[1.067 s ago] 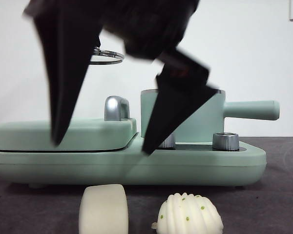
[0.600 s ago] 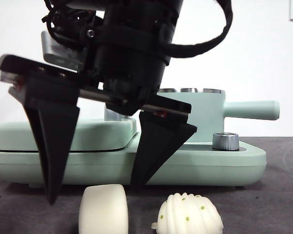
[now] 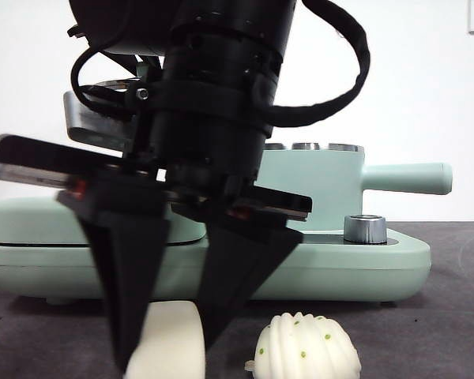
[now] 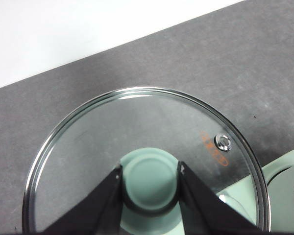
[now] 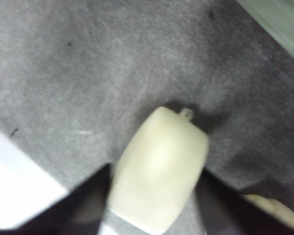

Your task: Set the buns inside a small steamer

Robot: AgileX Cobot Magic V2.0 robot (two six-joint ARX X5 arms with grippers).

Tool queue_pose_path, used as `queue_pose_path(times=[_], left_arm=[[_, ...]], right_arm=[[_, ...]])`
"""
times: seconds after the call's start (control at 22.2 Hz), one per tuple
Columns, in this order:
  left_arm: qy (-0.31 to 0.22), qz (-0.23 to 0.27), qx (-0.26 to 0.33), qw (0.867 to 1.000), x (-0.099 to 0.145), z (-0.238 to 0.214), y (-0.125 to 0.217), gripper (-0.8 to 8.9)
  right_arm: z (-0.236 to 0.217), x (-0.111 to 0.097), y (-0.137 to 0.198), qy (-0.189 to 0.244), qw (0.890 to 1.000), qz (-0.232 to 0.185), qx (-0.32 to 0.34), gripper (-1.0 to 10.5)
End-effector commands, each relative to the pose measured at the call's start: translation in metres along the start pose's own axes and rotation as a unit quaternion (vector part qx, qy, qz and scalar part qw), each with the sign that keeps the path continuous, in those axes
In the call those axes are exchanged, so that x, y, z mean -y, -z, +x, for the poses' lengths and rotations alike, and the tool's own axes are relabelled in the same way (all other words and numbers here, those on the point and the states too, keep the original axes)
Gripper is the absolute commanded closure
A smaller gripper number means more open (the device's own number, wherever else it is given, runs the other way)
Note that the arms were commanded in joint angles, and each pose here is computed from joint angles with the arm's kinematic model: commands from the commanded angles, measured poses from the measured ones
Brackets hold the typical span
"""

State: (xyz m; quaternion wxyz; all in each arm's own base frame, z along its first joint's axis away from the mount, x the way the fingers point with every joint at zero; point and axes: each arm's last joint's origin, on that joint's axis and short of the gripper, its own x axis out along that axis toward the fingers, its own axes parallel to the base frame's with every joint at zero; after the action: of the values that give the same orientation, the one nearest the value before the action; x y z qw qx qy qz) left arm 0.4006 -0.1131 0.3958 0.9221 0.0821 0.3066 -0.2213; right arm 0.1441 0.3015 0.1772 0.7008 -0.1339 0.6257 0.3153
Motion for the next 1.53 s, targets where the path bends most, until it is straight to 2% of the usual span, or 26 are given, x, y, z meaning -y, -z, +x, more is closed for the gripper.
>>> queue_pose_path(times=[0.05, 0.27, 0.45, 0.54, 0.68, 0.81, 1.17, 1.53], left_arm=[[-0.001, 0.007, 0.039, 0.999, 0.002, -0.015, -0.013, 7.95], [-0.001, 0.007, 0.039, 0.999, 0.002, -0.015, -0.013, 7.95], [-0.004, 0.005, 0.039, 0.999, -0.001, -0.015, -0.013, 7.95], [-0.005, 0.005, 0.040, 0.999, -0.002, -0.015, -0.013, 7.95], [-0.007, 0.004, 0.041, 0.999, -0.003, -0.015, -0.013, 7.95], [-0.007, 0.003, 0.041, 0.999, -0.004, -0.015, -0.013, 7.95], [-0.008, 0.001, 0.041, 0.999, -0.004, -0.015, -0.013, 7.95], [-0.008, 0.000, 0.039, 0.999, -0.004, -0.015, -0.012, 7.95]], right_arm=[[0.003, -0.005, -0.002, -0.002, 1.000, -0.001, -0.002, 8.4], [-0.029, -0.002, -0.014, -0.007, 0.999, -0.012, -0.041, 8.4], [-0.093, 0.010, -0.042, 0.015, 0.999, -0.027, -0.039, 8.4], [-0.126, 0.025, -0.058, 0.040, 0.999, -0.020, 0.001, 8.4], [-0.169, 0.059, -0.080, 0.049, 0.996, 0.007, 0.070, 8.4], [-0.187, 0.085, -0.091, 0.056, 0.993, 0.034, 0.103, 8.4], [-0.188, 0.140, -0.121, 0.062, 0.986, 0.077, 0.133, 8.4], [-0.144, 0.166, -0.145, 0.058, 0.990, 0.076, 0.103, 8.4]])
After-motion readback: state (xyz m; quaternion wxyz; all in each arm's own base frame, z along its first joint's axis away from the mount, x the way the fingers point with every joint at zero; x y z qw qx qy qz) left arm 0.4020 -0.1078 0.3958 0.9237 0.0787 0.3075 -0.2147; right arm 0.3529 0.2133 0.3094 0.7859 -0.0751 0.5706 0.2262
